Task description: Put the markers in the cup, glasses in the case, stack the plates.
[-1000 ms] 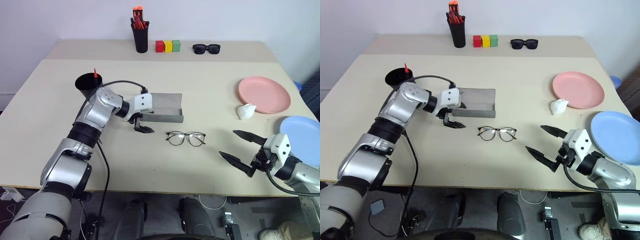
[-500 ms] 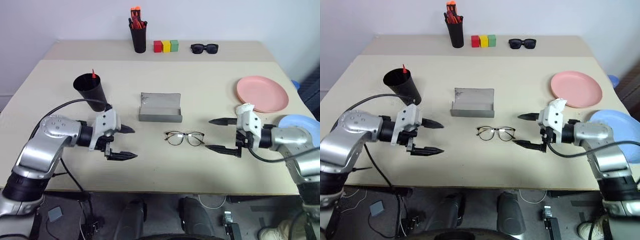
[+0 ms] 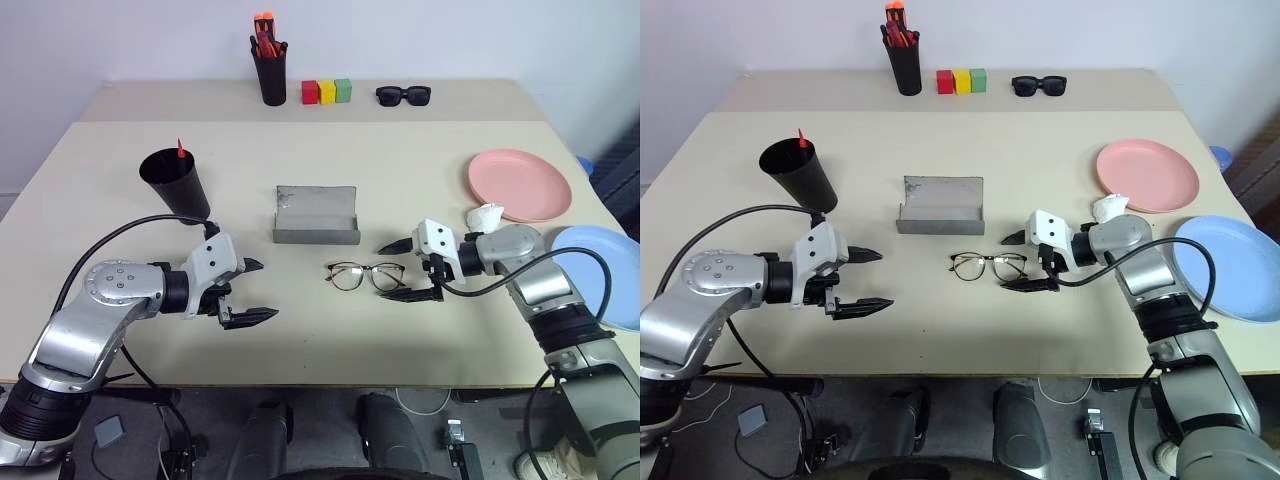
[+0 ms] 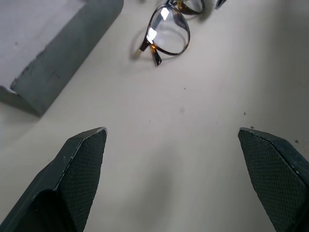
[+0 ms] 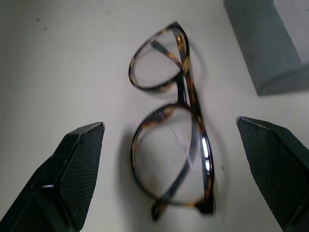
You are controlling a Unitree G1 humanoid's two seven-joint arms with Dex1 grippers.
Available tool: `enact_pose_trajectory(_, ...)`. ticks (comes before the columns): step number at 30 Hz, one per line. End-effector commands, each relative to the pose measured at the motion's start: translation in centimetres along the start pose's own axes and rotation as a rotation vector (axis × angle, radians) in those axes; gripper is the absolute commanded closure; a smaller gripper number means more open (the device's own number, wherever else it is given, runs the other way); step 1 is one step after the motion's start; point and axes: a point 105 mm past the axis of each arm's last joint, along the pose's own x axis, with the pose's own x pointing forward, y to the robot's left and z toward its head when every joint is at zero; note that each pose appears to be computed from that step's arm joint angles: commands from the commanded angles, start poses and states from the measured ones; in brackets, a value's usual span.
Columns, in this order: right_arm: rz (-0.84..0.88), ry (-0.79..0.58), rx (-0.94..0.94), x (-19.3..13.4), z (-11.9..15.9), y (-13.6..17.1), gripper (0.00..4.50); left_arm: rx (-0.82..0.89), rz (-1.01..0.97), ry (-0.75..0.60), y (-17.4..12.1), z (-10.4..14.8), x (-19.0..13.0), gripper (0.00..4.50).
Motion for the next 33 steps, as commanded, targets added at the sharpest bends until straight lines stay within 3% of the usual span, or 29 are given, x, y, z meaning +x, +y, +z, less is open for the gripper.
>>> enact_pose_trajectory(1, 0.022, -0.021, -0.022, 0.4, 1.5, -0.5, 0.0, 0.026, 0.005, -0.021, -0.1, 0.7, -0.1, 0.05)
enact_pose_trajectory(18, 0.1, 0.009, -0.007, 1.3, 2.0, -0.1, 0.0, 0.018, 0.0, -0.024, -0.4, 0.5, 0.4, 0.05)
enact_pose_trajectory(21, 0.098, 0.009, -0.007, 1.6, 2.0, -0.3, 0.79, 0.017, 0.001, -0.026, -0.4, 0.5, 0.4, 0.0)
enact_pose_trajectory(28, 0.102, 0.004, -0.009, 1.8, 2.1, -0.2, 4.3, 0.013, 0.012, -0.021, -0.3, 0.4, 0.3, 0.0)
enact_pose_trajectory(33, 0.102, 0.008, -0.009, 1.6, 1.8, 0.0, 4.46, 0.01, 0.015, -0.02, -0.3, 0.3, 0.3, 0.0)
